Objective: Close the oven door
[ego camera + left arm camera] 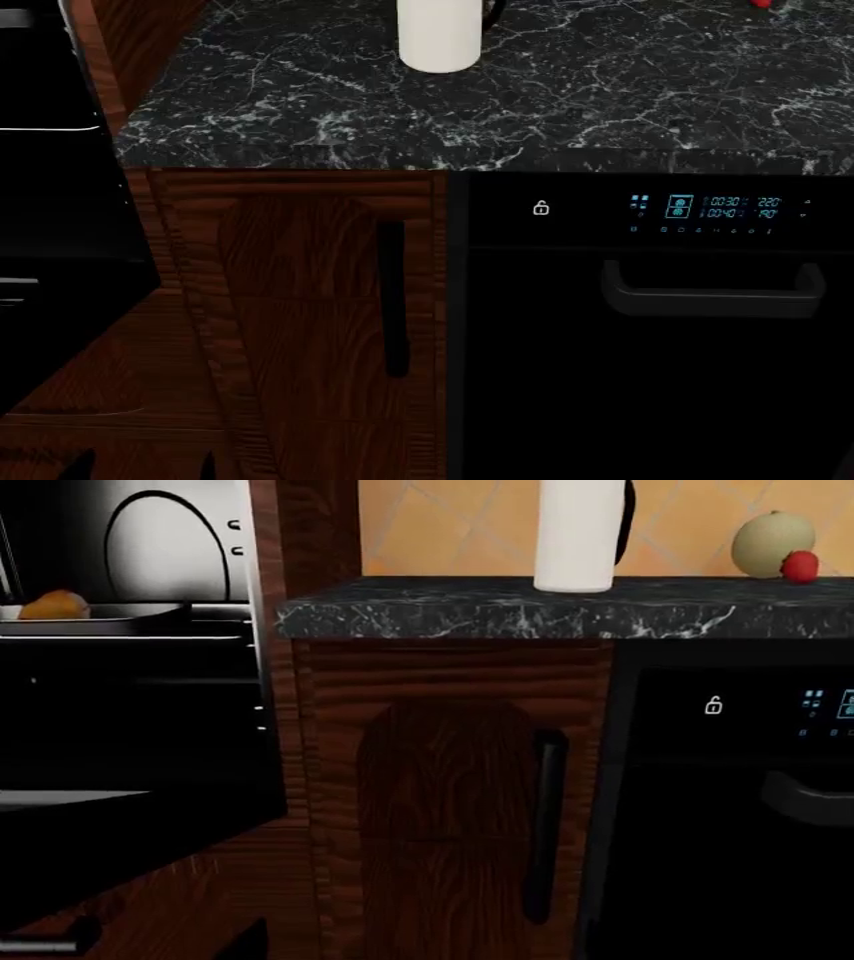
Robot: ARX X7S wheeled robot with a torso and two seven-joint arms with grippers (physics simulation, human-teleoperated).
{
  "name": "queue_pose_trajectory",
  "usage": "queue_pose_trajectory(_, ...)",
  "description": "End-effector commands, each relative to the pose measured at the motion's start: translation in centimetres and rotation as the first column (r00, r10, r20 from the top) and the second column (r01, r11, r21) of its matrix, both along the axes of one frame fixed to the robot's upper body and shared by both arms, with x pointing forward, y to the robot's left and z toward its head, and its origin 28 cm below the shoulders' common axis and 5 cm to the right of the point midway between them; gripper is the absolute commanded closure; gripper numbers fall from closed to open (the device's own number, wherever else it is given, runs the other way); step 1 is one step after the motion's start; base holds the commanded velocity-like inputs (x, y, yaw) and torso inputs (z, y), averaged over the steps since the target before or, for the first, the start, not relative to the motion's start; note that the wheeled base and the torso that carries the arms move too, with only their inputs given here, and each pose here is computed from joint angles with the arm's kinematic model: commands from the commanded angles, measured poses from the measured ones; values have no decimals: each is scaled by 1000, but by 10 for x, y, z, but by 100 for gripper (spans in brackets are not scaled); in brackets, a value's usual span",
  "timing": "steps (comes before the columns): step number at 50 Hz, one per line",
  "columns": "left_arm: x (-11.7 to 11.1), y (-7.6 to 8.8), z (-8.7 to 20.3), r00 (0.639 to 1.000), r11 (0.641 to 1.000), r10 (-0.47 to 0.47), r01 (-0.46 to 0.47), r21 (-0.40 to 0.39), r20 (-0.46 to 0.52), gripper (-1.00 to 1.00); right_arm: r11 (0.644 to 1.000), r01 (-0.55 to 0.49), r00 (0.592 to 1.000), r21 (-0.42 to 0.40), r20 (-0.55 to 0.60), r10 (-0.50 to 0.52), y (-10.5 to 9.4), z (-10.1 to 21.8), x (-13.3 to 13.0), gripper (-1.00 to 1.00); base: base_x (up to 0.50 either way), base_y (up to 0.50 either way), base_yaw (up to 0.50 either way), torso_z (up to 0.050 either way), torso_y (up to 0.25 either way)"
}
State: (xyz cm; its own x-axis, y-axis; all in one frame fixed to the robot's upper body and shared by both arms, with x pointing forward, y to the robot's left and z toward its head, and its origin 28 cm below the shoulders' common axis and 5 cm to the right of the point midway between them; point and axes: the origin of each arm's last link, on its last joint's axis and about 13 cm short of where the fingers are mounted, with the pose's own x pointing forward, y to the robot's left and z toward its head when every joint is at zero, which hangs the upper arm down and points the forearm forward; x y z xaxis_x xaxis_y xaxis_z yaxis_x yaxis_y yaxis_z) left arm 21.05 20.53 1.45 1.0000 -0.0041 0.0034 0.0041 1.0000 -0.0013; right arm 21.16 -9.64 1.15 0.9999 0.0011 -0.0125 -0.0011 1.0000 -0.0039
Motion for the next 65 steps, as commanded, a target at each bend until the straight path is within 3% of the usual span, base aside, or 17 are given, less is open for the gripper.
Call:
queue_pose_trajectory(1,-1,0,0,1000,1000,-2,2,-1,3,-100,1000,-1,1000,-4,-5,1,0,-1,0,-100,0,0,0,0,0)
queue_pose_trajectory(29,-1,0,-1,1000,1000,-1,1,-1,-1,-100,1000,-3,1000,-3,-2,3,0,-1,-1,-100,-305,0,0,0,0)
queue_pose_trajectory(40,0,0,-1,1000,1000,2,-2,1,-6,-100,1000,-3,1000,-2,4,3,0,0,-1,-100,-10,0,0,-1,0)
queue_pose_trajectory(65,-1,0,0,1000,1000,1,-1,3,-8,-100,1000,-4,1000,0,1,4,0,0,0,-100,0,0,0,-47,0)
